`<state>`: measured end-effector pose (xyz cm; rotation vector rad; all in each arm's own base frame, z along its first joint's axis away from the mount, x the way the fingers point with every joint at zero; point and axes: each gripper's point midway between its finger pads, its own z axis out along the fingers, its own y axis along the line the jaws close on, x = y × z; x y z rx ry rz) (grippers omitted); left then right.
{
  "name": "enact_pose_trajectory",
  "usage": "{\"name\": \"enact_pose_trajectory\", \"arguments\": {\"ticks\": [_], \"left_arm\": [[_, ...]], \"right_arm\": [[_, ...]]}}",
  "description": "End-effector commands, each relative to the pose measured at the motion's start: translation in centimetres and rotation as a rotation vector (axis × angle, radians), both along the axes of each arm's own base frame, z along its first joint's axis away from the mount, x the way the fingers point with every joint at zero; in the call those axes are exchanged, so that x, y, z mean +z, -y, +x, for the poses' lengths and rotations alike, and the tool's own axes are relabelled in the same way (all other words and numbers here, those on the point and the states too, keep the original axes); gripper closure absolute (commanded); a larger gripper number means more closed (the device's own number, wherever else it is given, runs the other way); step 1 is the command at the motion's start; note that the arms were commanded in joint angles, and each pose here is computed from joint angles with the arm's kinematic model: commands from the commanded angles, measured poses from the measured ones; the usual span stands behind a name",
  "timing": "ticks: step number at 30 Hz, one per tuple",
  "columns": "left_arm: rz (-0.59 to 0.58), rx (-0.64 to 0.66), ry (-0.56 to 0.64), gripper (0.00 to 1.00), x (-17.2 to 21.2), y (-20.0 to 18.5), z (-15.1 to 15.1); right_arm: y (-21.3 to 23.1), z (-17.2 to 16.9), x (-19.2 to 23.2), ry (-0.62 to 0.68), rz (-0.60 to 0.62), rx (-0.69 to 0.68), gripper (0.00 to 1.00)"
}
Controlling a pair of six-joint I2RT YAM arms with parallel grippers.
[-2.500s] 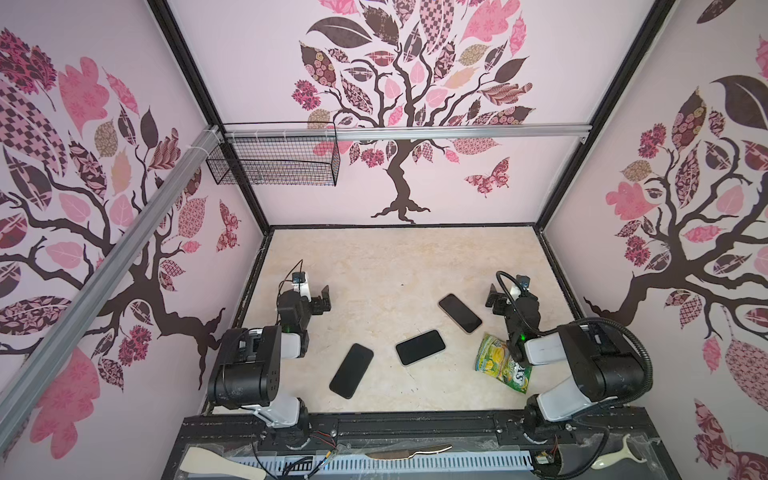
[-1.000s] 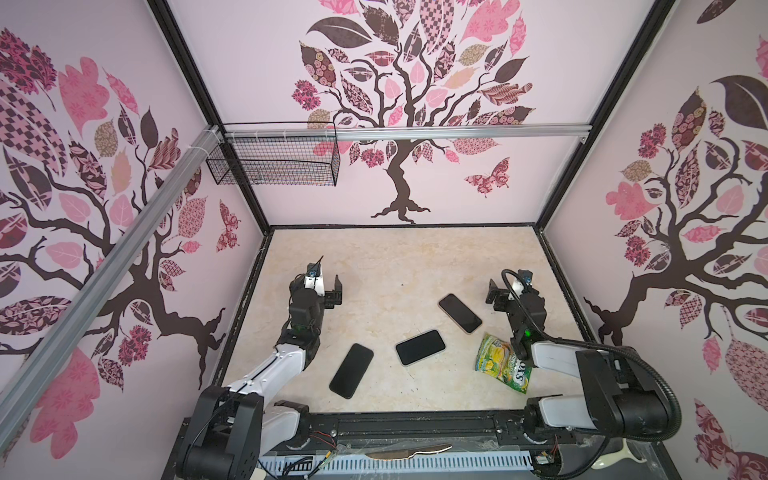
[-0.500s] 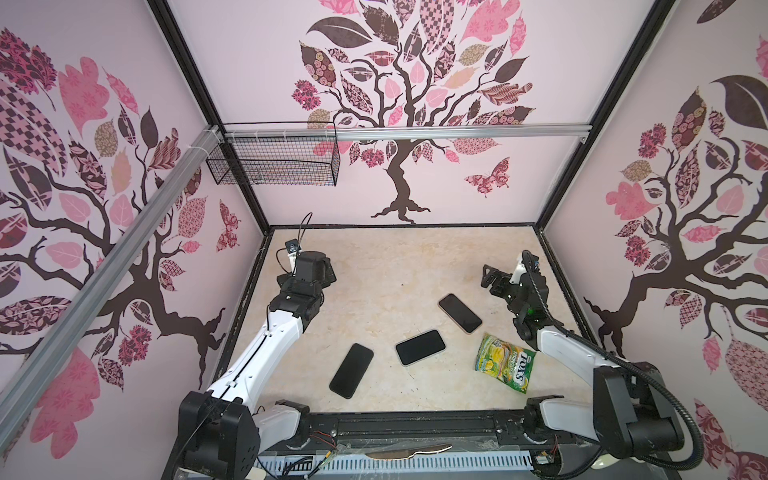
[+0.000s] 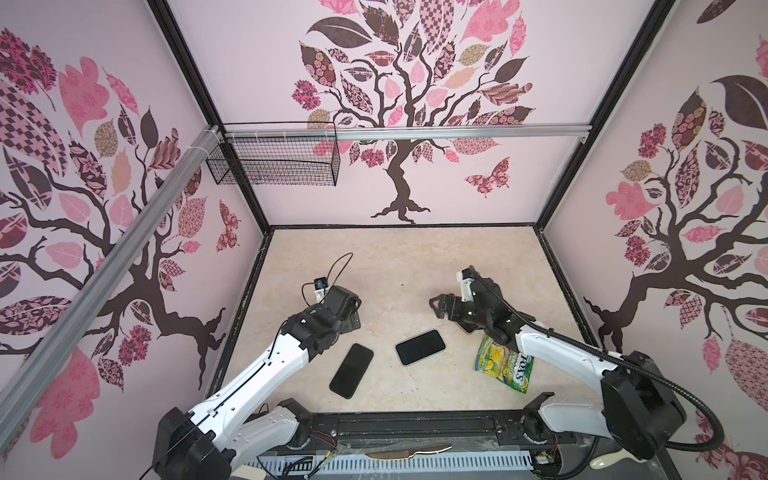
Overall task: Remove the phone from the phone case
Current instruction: 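Move both grippers toward the phones, lowering the left gripper over the dark-cased phone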
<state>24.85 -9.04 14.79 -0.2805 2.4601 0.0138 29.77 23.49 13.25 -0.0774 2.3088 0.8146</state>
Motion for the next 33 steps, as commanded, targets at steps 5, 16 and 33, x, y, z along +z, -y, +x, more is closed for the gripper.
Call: {"name": "enact_pose_trajectory", "arguments": {"ticks": [5,16,33], "left_arm": [[-0.094,-0.054,-0.171,0.02,-5.0,1.4,-5.3],[-0.183,-0.165,-0.299,0.02,-9.2,3.6,-7.5],[-0.151,-0.157,-0.394,0.02,-12.4,2.7,-9.3]], "right_arm": [[-6.7,-5.7,3.0,0.037,0.013,0.231,0.0],[-5.0,-6.3,9.6,0.282,0.079,0.239,0.0],[-4.3,-7.6,9.6,0.295,-0.007,0.32,0.01]]}}
